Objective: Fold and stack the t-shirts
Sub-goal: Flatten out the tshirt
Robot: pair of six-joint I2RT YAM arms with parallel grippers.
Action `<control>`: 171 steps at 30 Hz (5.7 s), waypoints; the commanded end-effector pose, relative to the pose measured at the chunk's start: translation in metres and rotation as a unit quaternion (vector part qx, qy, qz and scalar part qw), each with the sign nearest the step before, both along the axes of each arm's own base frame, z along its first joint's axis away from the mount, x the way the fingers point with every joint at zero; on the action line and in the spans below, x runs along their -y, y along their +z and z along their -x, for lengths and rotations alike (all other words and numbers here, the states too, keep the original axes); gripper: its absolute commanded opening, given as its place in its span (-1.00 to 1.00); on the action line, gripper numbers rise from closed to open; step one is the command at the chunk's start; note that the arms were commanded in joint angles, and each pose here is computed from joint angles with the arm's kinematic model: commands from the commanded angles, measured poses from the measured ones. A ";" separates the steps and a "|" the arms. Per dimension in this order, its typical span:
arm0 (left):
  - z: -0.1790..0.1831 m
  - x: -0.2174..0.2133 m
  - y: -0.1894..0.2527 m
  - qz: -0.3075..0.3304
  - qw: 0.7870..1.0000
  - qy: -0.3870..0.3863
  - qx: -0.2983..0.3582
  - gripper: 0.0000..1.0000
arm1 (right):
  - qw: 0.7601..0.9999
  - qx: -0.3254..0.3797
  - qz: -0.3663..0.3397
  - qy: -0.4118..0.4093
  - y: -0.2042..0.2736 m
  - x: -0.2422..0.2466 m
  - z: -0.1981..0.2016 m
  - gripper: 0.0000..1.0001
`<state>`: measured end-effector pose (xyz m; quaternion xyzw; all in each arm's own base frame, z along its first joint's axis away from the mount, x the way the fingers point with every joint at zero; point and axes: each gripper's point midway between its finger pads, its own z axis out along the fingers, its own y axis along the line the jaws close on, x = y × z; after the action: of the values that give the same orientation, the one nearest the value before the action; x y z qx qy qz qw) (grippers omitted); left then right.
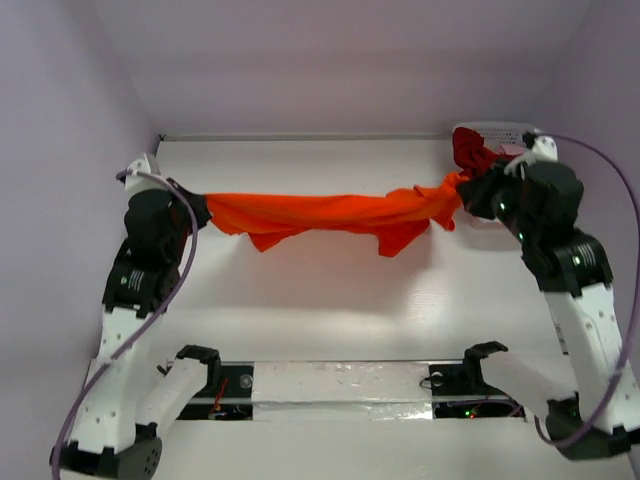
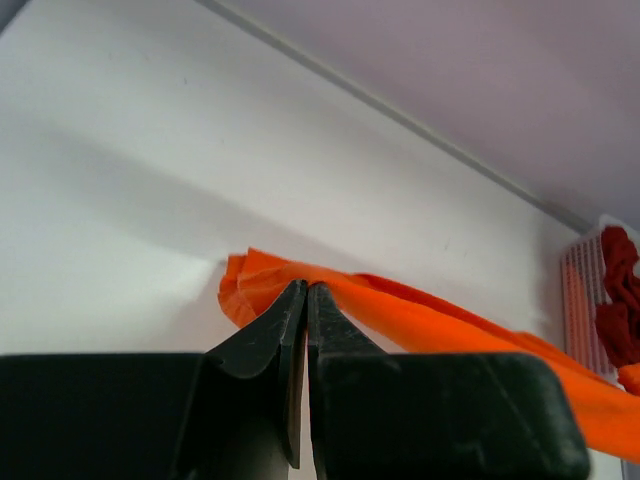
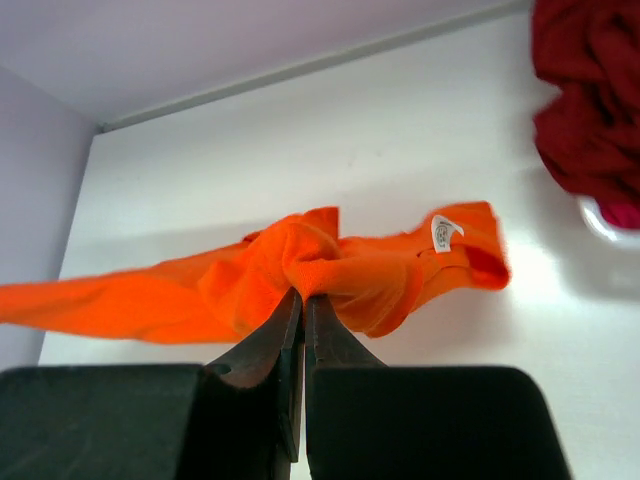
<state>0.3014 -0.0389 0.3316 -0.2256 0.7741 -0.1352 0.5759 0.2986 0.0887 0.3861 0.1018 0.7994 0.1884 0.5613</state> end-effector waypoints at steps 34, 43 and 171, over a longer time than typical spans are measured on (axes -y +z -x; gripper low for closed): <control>0.199 -0.047 0.051 0.033 0.997 0.029 0.057 -1.00 | 0.998 0.037 -0.012 -0.038 -0.028 0.071 0.217 -1.00; 0.104 -0.028 0.070 0.016 0.999 0.039 0.024 -1.00 | 0.999 0.027 -0.025 0.012 0.012 0.029 0.131 -1.00; 0.180 0.248 -0.271 -0.036 0.769 -0.427 -0.474 0.12 | 0.997 -0.030 -0.014 0.074 0.005 -0.081 -0.179 -1.00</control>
<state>0.1139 -0.2897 0.0579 0.1121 0.9672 -0.2280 0.0071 0.4746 0.1641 0.3500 0.0700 0.8529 0.2169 0.4697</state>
